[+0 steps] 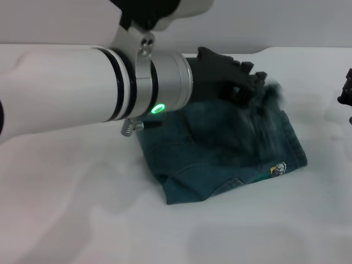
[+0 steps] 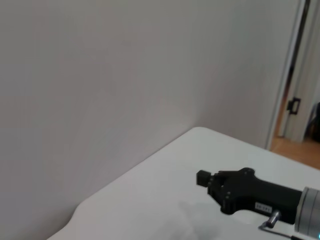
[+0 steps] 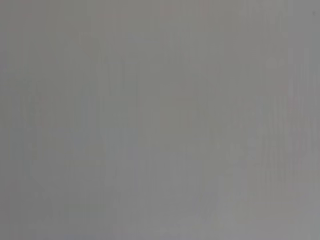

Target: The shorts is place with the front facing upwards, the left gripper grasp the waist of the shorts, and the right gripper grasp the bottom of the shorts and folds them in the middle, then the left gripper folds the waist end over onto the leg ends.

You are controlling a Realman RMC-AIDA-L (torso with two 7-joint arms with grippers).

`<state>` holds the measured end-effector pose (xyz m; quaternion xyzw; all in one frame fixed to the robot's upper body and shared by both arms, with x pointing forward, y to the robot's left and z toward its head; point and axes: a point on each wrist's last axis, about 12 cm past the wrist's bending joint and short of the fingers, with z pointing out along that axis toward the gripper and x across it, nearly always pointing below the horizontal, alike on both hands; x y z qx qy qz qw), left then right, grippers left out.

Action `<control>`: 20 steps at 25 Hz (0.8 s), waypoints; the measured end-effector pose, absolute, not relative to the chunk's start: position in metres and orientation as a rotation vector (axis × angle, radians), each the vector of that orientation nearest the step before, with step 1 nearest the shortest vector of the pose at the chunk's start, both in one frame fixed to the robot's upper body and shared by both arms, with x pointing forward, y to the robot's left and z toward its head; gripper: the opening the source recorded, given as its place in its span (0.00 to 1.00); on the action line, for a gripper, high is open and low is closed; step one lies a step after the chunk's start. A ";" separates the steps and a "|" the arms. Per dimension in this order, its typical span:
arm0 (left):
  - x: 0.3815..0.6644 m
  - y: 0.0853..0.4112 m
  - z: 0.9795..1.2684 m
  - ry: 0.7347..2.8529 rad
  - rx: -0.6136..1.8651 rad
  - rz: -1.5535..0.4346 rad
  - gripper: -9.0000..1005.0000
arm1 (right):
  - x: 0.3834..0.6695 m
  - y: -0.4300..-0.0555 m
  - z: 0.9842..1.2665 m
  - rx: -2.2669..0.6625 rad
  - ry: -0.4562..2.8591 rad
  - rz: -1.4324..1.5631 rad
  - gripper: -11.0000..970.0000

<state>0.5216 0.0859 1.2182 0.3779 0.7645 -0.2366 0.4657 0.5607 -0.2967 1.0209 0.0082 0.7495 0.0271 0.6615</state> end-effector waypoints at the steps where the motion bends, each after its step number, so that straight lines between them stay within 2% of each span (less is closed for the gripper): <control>1: 0.522 0.085 1.216 1.877 0.926 -0.591 0.13 | 0.561 -0.296 1.021 0.014 1.695 0.062 0.05; 3: 0.522 0.085 1.215 1.872 0.928 -0.596 0.14 | 0.561 -0.296 1.021 0.006 1.695 0.063 0.05; 8: 0.531 0.092 1.218 1.791 0.870 -0.535 0.30 | 0.555 -0.300 1.022 -0.001 1.666 0.039 0.05; 13: 0.547 0.126 1.208 1.604 0.669 -0.354 0.51 | 0.517 -0.318 1.030 0.021 1.471 -0.021 0.06; 17: 0.567 0.167 1.169 1.567 0.484 -0.202 0.67 | 0.481 -0.326 1.032 0.029 1.381 -0.030 0.06; 20: 0.573 0.204 1.116 1.535 0.364 -0.046 0.79 | 0.461 -0.328 1.031 0.042 1.351 -0.017 0.06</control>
